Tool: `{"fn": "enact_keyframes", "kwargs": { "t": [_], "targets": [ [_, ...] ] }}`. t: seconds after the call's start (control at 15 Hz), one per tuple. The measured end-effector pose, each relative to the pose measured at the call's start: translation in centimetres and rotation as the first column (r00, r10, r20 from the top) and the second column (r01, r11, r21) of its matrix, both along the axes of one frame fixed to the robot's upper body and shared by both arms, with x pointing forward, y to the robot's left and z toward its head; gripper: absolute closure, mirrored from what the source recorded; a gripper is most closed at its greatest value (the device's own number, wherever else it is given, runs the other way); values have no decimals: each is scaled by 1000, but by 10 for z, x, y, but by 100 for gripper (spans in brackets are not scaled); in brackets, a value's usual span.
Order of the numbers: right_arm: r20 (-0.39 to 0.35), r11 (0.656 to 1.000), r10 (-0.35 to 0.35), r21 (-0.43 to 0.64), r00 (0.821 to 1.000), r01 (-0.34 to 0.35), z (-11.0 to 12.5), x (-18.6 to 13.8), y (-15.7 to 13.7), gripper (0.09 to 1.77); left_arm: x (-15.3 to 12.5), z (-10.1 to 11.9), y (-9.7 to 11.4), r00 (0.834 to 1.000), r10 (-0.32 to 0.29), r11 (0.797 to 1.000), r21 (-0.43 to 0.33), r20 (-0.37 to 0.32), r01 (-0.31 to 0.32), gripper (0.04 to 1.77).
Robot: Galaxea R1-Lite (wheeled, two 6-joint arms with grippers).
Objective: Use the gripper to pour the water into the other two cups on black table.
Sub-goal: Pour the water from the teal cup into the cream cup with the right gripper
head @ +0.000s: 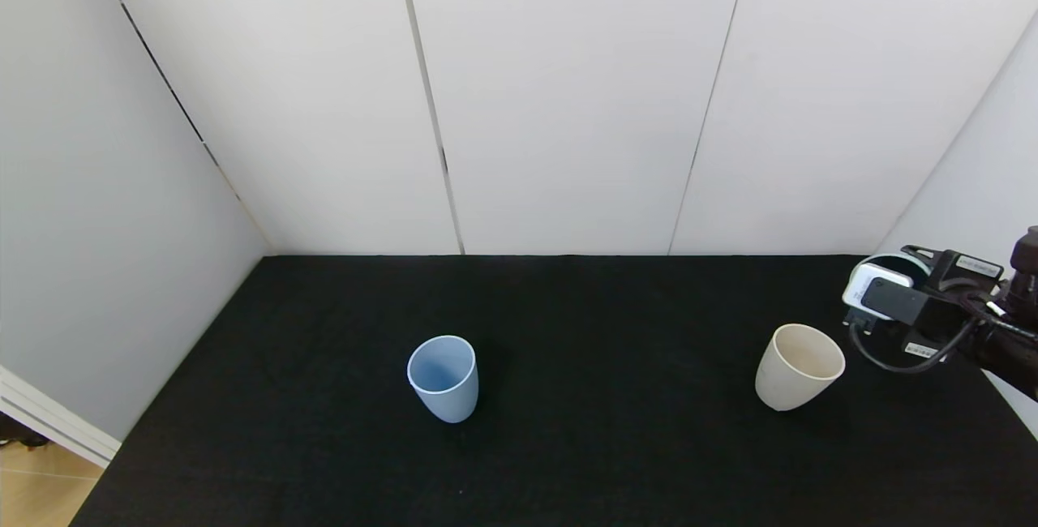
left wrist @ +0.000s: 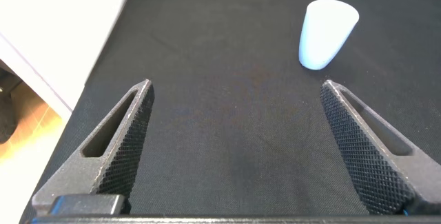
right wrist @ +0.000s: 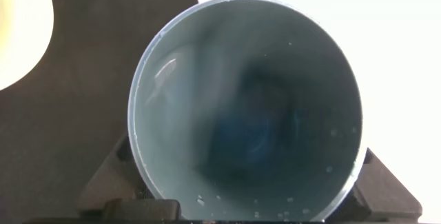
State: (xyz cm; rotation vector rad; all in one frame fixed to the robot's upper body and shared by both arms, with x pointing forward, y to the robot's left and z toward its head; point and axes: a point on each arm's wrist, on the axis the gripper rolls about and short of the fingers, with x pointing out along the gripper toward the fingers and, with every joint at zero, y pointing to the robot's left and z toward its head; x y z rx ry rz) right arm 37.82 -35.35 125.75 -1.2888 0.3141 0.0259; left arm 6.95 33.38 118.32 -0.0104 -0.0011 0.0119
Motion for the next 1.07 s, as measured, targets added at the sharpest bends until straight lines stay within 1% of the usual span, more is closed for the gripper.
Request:
{"fn": "enact_keyframes", "kwargs": {
  "t": [0.13,0.27,0.4,0.8,1.07],
  "targets": [
    [-19,1000,9,-22,1000,-9,-5,5,1,65,0,0,0,1000,0,1000,0,0,0,9],
    [-33,998,-13,-54,999,11,-8,8,4,65,0,0,0,1000,0,1000,0,0,0,9],
    [-36,998,-19,-68,999,16,-9,10,9,65,0,0,0,1000,0,1000,0,0,0,9],
    [-42,990,20,-136,999,-25,-8,14,16,65,0,0,0,1000,0,1000,0,0,0,9],
    [-49,981,27,-190,998,-36,-7,16,18,65,0,0,0,1000,0,1000,0,0,0,9]
  ]
}}
